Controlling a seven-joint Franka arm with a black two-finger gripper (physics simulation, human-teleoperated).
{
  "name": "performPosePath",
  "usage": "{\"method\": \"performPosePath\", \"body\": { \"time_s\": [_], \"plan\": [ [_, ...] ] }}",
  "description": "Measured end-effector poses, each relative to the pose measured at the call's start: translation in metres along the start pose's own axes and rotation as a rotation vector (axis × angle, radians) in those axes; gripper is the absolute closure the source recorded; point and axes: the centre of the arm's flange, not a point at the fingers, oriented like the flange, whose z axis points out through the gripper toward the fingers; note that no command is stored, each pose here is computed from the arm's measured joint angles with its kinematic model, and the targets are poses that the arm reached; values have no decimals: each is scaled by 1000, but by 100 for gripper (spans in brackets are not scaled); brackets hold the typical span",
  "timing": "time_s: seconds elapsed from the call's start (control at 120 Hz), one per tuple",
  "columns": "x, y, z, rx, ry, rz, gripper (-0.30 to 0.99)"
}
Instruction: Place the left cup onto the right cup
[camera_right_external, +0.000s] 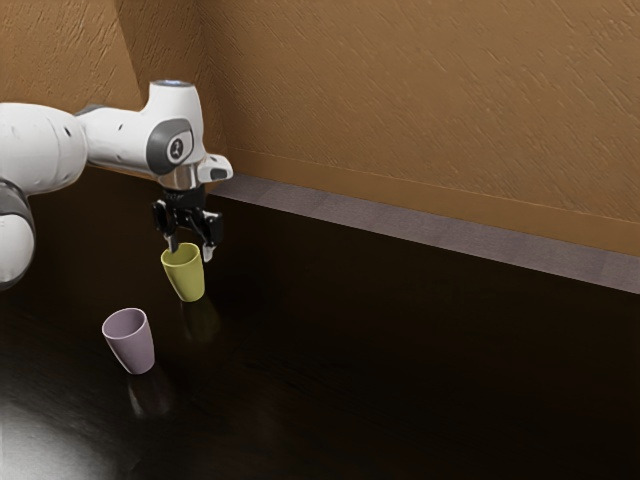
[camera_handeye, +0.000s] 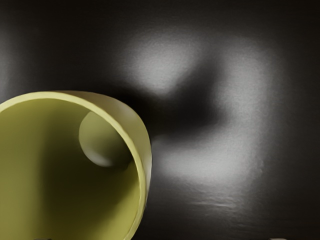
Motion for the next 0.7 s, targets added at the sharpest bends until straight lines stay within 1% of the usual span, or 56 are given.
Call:
{"method": "performPosePath", "body": {
  "time_s": [0.45, 0.7],
  "plan": [
    [12, -2, 24, -5, -24, 17, 16],
    [16, -3, 30, -5, -28, 20, 19]
  ]
}}
